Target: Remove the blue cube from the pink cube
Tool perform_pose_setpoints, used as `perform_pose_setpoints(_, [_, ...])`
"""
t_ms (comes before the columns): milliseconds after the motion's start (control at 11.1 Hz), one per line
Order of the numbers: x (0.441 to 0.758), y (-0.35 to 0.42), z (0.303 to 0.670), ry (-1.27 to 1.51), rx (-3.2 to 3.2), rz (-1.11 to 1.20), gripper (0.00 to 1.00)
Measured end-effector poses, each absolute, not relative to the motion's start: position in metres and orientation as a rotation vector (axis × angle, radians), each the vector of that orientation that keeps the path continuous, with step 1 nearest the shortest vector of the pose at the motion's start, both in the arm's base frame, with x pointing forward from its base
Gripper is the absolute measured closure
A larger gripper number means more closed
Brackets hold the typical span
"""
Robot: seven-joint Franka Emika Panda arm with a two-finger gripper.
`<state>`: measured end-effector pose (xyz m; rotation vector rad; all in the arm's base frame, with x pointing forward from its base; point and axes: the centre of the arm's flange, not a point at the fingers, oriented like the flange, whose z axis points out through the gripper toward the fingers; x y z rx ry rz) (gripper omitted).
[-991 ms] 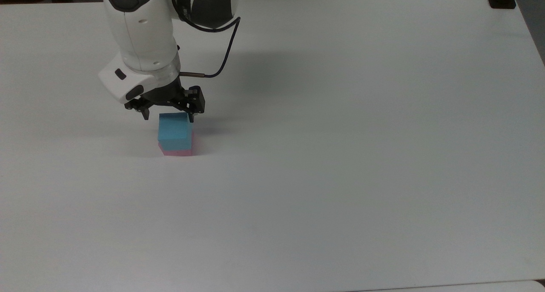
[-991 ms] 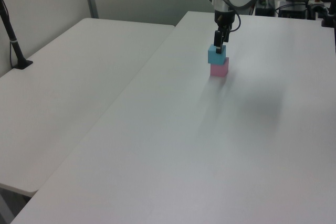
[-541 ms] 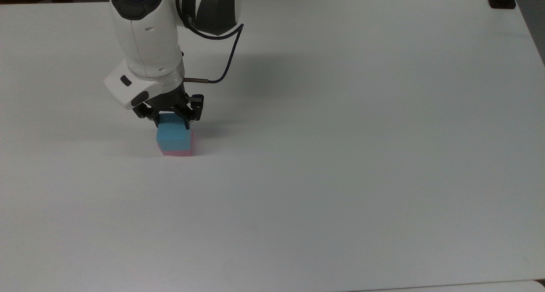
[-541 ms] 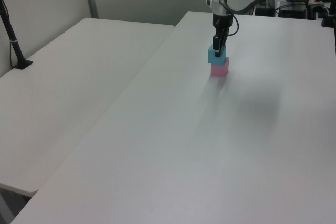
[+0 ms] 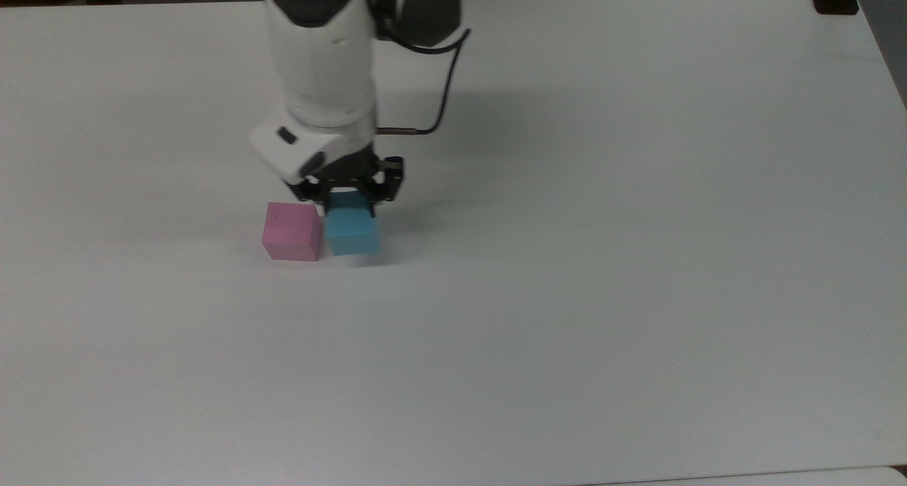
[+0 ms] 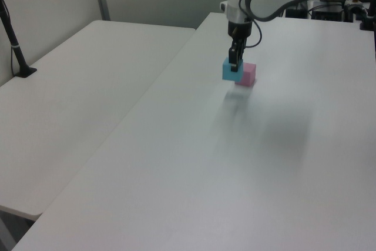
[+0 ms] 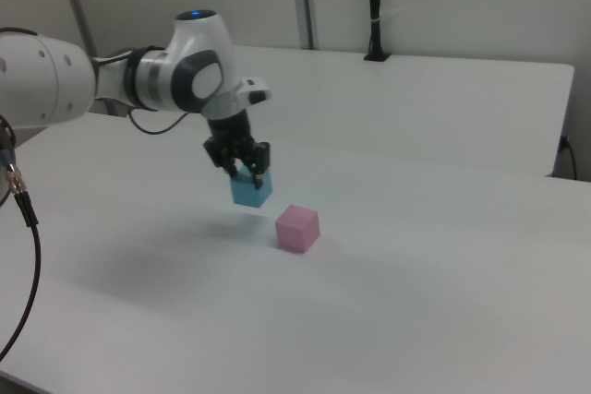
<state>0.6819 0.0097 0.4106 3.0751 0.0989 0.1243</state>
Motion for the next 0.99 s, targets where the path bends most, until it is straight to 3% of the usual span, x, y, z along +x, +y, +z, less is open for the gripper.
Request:
perform_pose_setpoints(270, [0.679,0.061,0.381,0.133,3.074,0.058,0.42])
perform_pose_setpoints(541, [0.681,0.065,0.370,0.145,3.066,0.042,0.01])
perform_pose_setpoints(721, [0.682,0.065,0.399,0.142,3.067,0.095,0.00])
perform_pose_setpoints(991, [0.645,0.058,0.493,0.089,3.072,0.040,0.00])
